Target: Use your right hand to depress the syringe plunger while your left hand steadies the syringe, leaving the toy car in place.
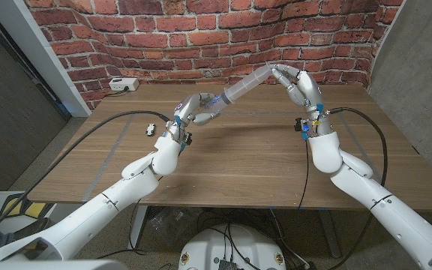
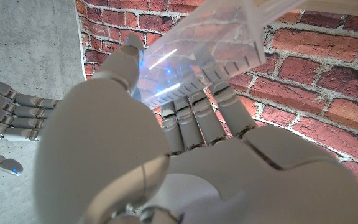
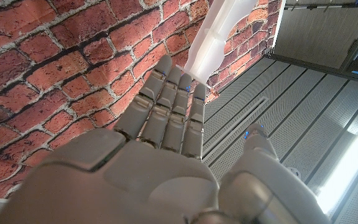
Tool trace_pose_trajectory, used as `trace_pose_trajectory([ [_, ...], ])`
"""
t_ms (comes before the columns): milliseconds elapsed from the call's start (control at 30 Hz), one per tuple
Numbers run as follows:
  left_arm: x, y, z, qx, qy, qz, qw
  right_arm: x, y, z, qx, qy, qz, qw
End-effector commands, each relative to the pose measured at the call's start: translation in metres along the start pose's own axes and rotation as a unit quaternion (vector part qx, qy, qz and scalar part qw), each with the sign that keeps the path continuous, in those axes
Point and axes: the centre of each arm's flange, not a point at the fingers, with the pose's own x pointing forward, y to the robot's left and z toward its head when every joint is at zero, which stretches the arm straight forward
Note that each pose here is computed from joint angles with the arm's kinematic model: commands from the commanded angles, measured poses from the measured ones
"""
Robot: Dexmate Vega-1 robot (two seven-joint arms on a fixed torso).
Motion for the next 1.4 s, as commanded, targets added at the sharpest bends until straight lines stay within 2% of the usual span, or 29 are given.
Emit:
trace_pose_trajectory([
  [33, 0.005, 0.002, 0.005, 0.017, -0.004, -0.007, 1.000, 0.004, 0.001, 0.001, -0.009, -0.006, 0.026, 0.9996],
  [267, 0.006, 0.005, 0.005, 0.022, -0.006, -0.004, 1.000, 0.009, 0.002, -0.001, -0.018, -0.007, 0.050, 0.9986],
  [700, 0.003, 0.005, 0.000, -0.001, -0.003, 0.029, 1.000, 0.009, 0.002, -0.004, -0.012, 0.006, 0.051, 0.9986],
  [1400, 0.015, 0.003, 0.004, -0.025, -0.020, 0.044, 0.998, 0.014, 0.010, -0.005, -0.004, 0.007, 0.069, 0.9976],
])
